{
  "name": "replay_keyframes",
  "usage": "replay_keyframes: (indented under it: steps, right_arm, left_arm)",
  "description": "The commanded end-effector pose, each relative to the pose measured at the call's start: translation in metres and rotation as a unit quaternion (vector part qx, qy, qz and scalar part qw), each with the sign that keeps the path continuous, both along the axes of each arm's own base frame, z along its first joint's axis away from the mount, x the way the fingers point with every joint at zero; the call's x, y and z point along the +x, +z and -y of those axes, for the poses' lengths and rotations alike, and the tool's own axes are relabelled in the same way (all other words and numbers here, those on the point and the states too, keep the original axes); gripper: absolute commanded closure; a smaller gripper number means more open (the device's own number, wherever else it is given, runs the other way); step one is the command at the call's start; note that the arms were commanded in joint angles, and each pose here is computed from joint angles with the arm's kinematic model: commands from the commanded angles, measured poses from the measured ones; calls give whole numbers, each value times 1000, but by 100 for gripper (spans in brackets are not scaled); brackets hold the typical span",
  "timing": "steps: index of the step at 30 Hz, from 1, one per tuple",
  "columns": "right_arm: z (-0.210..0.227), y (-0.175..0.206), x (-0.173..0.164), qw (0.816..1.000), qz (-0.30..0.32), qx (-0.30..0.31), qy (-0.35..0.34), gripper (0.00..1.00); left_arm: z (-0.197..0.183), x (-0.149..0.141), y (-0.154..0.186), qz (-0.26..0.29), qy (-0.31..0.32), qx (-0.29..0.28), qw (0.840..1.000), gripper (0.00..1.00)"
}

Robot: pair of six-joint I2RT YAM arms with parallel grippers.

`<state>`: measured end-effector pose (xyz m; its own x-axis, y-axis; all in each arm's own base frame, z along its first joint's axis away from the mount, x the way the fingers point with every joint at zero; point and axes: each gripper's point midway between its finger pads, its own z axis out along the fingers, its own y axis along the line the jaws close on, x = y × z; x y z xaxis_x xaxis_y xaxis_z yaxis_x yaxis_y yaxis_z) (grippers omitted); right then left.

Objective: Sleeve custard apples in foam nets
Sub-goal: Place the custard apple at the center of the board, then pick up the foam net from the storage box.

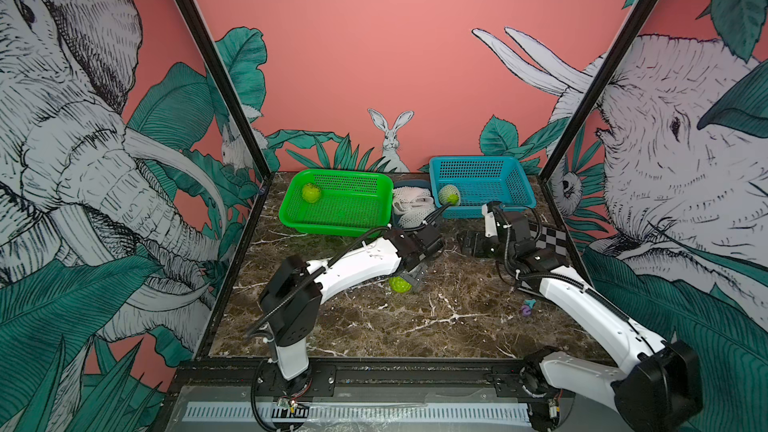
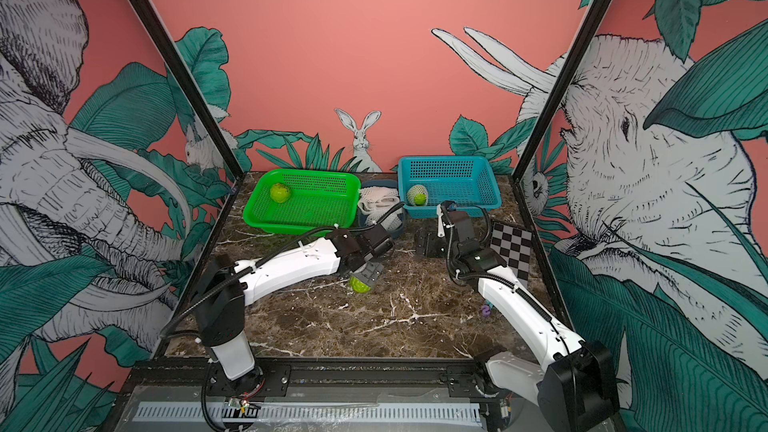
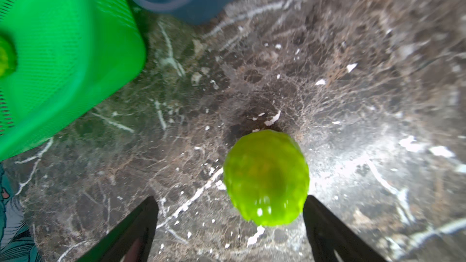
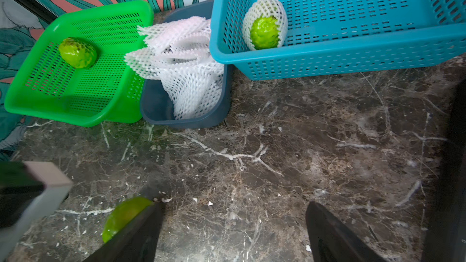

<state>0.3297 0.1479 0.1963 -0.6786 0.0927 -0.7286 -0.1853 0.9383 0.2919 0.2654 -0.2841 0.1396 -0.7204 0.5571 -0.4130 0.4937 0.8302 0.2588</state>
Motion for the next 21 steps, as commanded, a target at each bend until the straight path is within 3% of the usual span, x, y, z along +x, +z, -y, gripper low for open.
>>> replay_keyframes:
  steps: [1, 7, 14, 21]
  right_arm:
    - [-18, 11, 8, 999, 3, 6, 32, 14]
    - [-58, 9, 28, 996, -21, 7, 87, 28]
    - [-98, 5, 64, 990, -39, -20, 131, 39]
    - [-117, -12, 111, 987, -47, -64, 141, 43]
  left_arm:
    - [-22, 1, 43, 37, 35, -37, 998, 11]
    - [-66, 3, 66, 48, 100, -108, 988, 15]
    - [-112, 5, 60, 34, 186, -212, 959, 19]
    - [-126, 8, 43, 19, 221, -233, 947, 19]
